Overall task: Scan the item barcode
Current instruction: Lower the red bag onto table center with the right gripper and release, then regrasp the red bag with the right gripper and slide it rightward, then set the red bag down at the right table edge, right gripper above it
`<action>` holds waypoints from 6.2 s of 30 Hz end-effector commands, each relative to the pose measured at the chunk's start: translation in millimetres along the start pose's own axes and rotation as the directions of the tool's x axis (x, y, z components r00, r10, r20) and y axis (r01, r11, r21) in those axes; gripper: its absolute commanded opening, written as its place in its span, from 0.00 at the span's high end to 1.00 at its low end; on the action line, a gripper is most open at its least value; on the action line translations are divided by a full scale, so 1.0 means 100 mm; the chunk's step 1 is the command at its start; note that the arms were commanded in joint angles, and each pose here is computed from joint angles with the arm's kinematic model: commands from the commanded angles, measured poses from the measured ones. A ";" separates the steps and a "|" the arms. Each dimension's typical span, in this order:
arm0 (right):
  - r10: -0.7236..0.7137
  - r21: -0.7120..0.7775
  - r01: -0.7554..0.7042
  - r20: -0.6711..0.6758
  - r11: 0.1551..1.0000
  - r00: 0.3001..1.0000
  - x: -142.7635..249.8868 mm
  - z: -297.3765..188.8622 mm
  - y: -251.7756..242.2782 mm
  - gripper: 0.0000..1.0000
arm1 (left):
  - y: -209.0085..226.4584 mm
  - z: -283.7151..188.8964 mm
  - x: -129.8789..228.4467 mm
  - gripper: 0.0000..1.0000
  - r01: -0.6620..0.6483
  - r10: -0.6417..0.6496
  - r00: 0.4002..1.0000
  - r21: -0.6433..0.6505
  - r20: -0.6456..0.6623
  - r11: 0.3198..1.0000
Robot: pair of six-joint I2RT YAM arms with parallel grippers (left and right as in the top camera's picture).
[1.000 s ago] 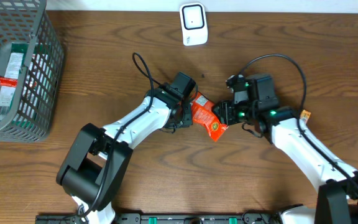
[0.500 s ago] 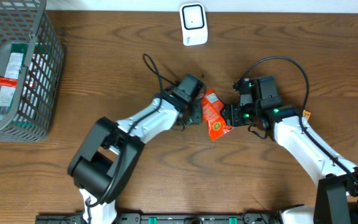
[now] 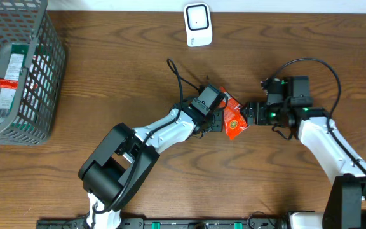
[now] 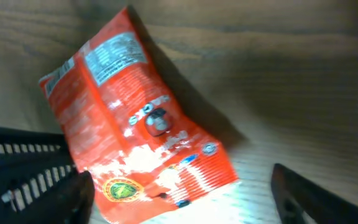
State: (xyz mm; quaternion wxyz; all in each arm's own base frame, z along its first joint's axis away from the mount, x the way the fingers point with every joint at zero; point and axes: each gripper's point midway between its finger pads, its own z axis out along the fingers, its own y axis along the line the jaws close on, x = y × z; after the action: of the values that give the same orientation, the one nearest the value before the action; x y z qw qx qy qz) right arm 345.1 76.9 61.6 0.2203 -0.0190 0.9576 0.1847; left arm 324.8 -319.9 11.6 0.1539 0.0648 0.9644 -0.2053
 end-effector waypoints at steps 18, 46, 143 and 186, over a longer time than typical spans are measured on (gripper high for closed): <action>-0.377 -0.088 0.380 0.051 0.921 0.925 -0.61 -0.31 0.51 0.03 | 1.42 -1.45 -0.26 0.42 0.211 -0.223 0.975 -0.380 0.012 0.900; -0.260 -0.191 0.207 -0.321 0.960 0.911 0.23 0.48 0.19 0.64 | 1.57 -1.52 -0.14 0.29 0.234 -0.268 0.963 -0.416 -0.024 0.879; -0.001 0.408 0.074 -0.176 0.910 0.984 -0.38 -0.20 -0.73 0.37 | 1.55 -1.48 -0.24 0.29 0.240 -0.254 0.967 -0.394 0.016 0.887; 0.058 0.175 -0.020 -0.216 0.984 0.975 -0.26 -0.12 -0.29 0.32 | 1.19 -2.75 -0.94 0.29 0.162 -0.070 0.964 -0.356 0.256 0.920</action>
State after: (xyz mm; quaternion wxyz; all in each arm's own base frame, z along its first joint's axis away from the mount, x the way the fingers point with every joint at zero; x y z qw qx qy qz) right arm 363.0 39.5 67.0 0.1040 -0.0055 0.9915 0.0776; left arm 344.3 -121.6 173.2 0.1862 -0.0511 0.9799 -0.0507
